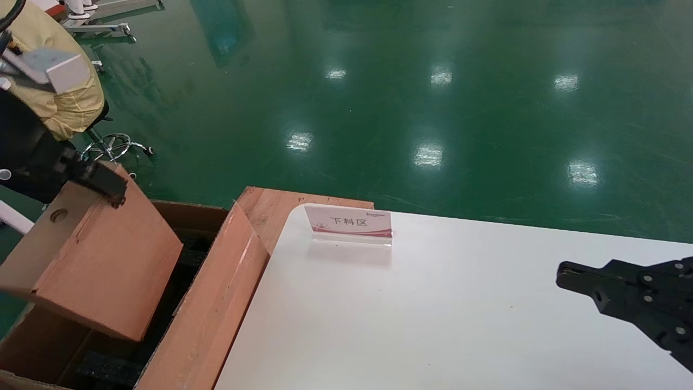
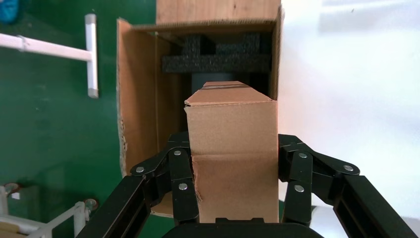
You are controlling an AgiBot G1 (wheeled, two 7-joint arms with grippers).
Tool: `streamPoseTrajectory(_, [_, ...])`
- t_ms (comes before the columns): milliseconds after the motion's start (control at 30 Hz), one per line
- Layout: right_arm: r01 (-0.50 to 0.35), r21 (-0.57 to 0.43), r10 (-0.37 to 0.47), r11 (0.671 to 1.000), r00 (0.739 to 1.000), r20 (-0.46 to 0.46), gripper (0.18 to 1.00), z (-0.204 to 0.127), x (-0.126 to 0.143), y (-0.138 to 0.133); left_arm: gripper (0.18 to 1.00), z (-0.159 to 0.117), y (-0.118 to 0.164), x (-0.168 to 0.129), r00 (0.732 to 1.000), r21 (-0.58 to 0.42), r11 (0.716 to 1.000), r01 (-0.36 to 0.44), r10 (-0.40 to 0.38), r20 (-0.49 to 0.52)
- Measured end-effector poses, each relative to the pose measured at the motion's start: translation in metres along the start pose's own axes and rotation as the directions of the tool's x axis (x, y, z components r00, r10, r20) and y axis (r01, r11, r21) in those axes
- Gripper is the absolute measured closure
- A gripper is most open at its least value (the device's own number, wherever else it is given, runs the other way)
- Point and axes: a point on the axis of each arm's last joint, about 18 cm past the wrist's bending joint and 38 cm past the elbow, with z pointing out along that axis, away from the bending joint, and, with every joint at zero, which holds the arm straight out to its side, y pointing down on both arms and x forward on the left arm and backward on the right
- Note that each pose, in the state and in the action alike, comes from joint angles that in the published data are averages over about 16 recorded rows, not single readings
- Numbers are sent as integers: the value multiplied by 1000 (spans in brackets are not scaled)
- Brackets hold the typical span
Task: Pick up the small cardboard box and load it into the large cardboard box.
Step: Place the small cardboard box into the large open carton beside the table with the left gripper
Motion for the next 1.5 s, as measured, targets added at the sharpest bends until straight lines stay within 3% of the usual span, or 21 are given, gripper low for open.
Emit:
streamPoseTrajectory(400, [0,0,0,1000,1000,0,979,0,0,0,767,34,36,-40,999,-26,1000,-17,16,-41])
streamPoseTrajectory(800, [0,0,0,1000,1000,0,888,0,0,0,767,61,65,-69,997,-30,999,-35,33,-66])
streamPoseTrajectory(1000, [0,0,0,1000,1000,0,793,0,0,0,767,73,75,-80,996,-38,998,-46,43,-74])
streamPoseTrajectory(1500, [0,0,0,1000,1000,0,442,0,0,0,768,101,70,-102,993,-54,994,-94,89,-81])
